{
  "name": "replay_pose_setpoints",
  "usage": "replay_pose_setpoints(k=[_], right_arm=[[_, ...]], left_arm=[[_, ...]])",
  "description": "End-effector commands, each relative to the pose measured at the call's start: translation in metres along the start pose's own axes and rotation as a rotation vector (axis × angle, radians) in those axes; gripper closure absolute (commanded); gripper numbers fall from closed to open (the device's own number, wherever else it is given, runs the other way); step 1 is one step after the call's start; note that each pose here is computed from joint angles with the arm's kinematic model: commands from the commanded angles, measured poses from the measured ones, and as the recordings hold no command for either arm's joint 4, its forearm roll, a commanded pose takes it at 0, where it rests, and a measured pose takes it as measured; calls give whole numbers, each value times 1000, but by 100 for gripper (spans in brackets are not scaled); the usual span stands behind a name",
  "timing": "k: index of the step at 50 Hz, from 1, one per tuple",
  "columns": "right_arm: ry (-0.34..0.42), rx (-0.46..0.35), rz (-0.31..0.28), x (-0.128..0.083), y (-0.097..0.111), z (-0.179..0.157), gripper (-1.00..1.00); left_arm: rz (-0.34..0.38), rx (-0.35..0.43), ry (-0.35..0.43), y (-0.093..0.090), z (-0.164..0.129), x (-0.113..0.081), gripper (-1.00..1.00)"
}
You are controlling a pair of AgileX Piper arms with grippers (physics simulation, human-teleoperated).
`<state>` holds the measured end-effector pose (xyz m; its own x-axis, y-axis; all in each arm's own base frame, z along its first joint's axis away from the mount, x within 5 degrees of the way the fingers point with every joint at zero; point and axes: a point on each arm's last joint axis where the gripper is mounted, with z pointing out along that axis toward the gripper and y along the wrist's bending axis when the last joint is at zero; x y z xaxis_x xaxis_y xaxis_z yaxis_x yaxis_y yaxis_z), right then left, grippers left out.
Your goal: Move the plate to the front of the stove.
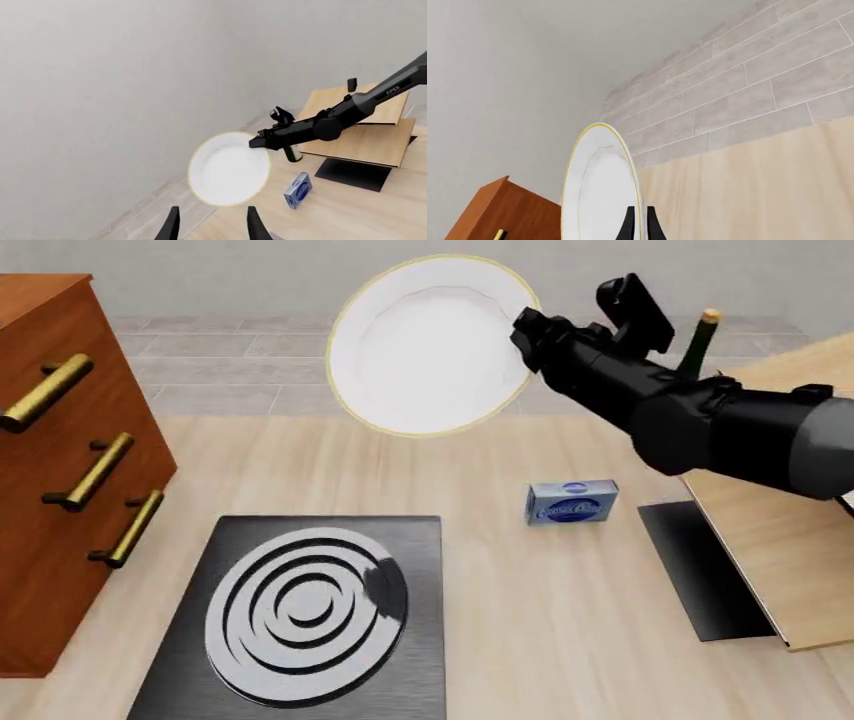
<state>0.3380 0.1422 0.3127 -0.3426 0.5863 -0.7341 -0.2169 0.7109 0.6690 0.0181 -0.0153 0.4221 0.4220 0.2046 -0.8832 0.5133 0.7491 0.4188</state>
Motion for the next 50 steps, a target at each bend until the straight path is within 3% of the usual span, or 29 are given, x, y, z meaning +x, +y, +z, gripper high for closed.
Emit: replay_pose_setpoints(k=[1, 14, 50], right_arm=[[15, -9, 48, 7, 5, 19, 100], [46, -2, 52, 19, 3, 38, 100], [77, 28, 150, 56, -26, 98, 100]], left_arm=[[4, -1, 13, -2, 0, 4, -100], [8, -5, 28, -4, 1, 9, -100], [5, -41, 79, -6, -5, 17, -100]])
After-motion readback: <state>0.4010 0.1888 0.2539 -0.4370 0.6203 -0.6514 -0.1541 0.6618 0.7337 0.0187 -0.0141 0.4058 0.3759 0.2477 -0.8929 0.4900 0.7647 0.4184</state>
